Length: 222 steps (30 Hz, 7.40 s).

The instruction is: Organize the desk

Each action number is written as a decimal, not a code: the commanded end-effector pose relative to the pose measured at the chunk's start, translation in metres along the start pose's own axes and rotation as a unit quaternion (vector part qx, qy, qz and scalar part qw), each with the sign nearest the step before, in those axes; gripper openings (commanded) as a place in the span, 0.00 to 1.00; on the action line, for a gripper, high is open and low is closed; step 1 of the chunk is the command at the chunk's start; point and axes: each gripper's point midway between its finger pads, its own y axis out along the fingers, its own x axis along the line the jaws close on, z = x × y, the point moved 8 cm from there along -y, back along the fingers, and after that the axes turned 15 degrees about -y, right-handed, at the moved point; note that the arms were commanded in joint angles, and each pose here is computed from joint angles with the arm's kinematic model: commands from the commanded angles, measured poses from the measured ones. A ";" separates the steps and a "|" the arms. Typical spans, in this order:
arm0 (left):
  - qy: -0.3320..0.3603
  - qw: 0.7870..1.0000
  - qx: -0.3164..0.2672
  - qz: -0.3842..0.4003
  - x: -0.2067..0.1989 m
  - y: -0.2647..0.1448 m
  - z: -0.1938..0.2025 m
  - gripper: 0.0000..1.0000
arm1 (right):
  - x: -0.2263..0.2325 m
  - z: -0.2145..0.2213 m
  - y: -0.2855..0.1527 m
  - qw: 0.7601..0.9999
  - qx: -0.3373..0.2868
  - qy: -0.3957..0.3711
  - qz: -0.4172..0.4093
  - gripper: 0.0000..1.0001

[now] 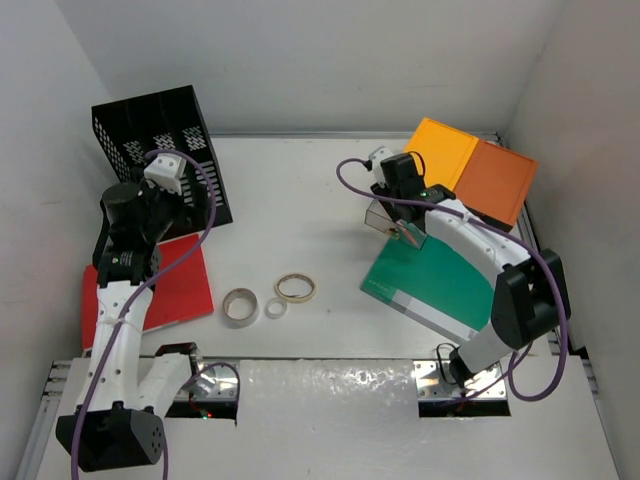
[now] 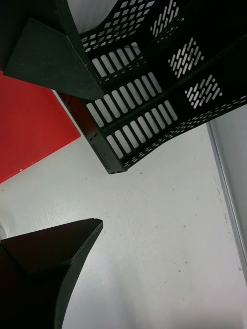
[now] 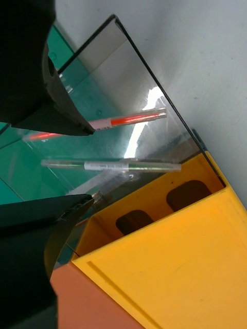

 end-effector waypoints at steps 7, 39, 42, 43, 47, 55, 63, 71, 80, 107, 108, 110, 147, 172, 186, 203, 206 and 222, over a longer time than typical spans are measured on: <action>-0.002 1.000 -0.027 0.001 0.000 0.000 -0.008 1.00 | 0.004 -0.039 -0.065 0.980 -0.177 0.059 -0.064 0.16; 0.000 1.000 -0.024 -0.001 0.003 0.000 -0.007 0.99 | 0.005 0.021 0.030 0.985 0.116 -0.130 0.015 0.00; -0.001 1.000 -0.021 0.001 0.002 0.000 -0.006 1.00 | -0.010 0.018 0.036 0.984 0.123 -0.113 0.067 0.00; -0.001 1.000 -0.021 0.001 0.002 0.001 -0.006 1.00 | -0.012 0.018 0.040 0.983 0.126 -0.109 0.078 0.00; -0.001 1.000 -0.020 0.001 0.002 0.000 -0.006 1.00 | -0.027 0.015 0.044 0.978 0.129 -0.082 0.139 0.00; -0.001 1.000 -0.017 0.000 0.003 0.002 -0.005 1.00 | -0.036 0.019 0.044 0.974 0.119 -0.066 0.181 0.00; -0.003 1.000 -0.013 0.003 0.004 0.004 -0.004 1.00 | -0.016 0.026 0.026 0.988 0.061 0.044 0.132 0.00; -0.004 1.000 -0.005 0.011 0.004 0.007 -0.001 1.00 | 0.031 0.063 0.004 0.901 -0.106 0.393 0.149 0.80; 0.002 1.000 -0.007 0.018 0.002 0.003 -0.002 1.00 | 0.024 0.077 0.022 0.843 -0.060 0.478 0.239 0.63; 0.006 1.000 -0.004 0.026 0.000 0.001 -0.002 1.00 | 0.008 0.090 0.083 0.875 -0.046 0.437 0.204 0.61; 0.006 1.000 -0.002 0.025 0.001 0.002 -0.001 1.00 | 0.008 0.092 0.084 0.877 -0.042 0.434 0.203 0.61; 0.006 1.000 -0.002 0.025 0.001 0.002 -0.001 0.99 | 0.009 0.095 0.084 0.875 -0.035 0.435 0.210 0.61; 0.008 1.000 0.000 0.025 0.002 0.004 0.000 1.00 | 0.067 0.114 0.051 0.892 0.018 0.423 0.160 0.00; 0.012 0.999 -0.003 0.032 -0.001 0.001 -0.001 1.00 | 0.122 0.119 0.008 0.926 -0.002 0.367 0.087 0.03; 0.012 0.999 0.002 0.034 0.001 0.004 -0.001 1.00 | 0.129 0.131 -0.006 0.949 0.012 0.303 0.080 0.31; 0.014 0.999 0.005 0.034 0.001 0.004 0.000 1.00 | 0.121 0.052 -0.072 0.950 -0.255 0.175 -0.035 0.86; 0.015 0.999 -0.001 0.028 0.001 0.002 -0.002 1.00 | 0.156 -0.005 -0.088 0.930 -0.323 0.073 -0.157 0.83; -0.118 0.933 -0.130 -0.315 0.082 -0.038 -0.023 1.00 | 0.347 -0.187 -0.068 0.872 -0.286 -0.085 -0.389 0.71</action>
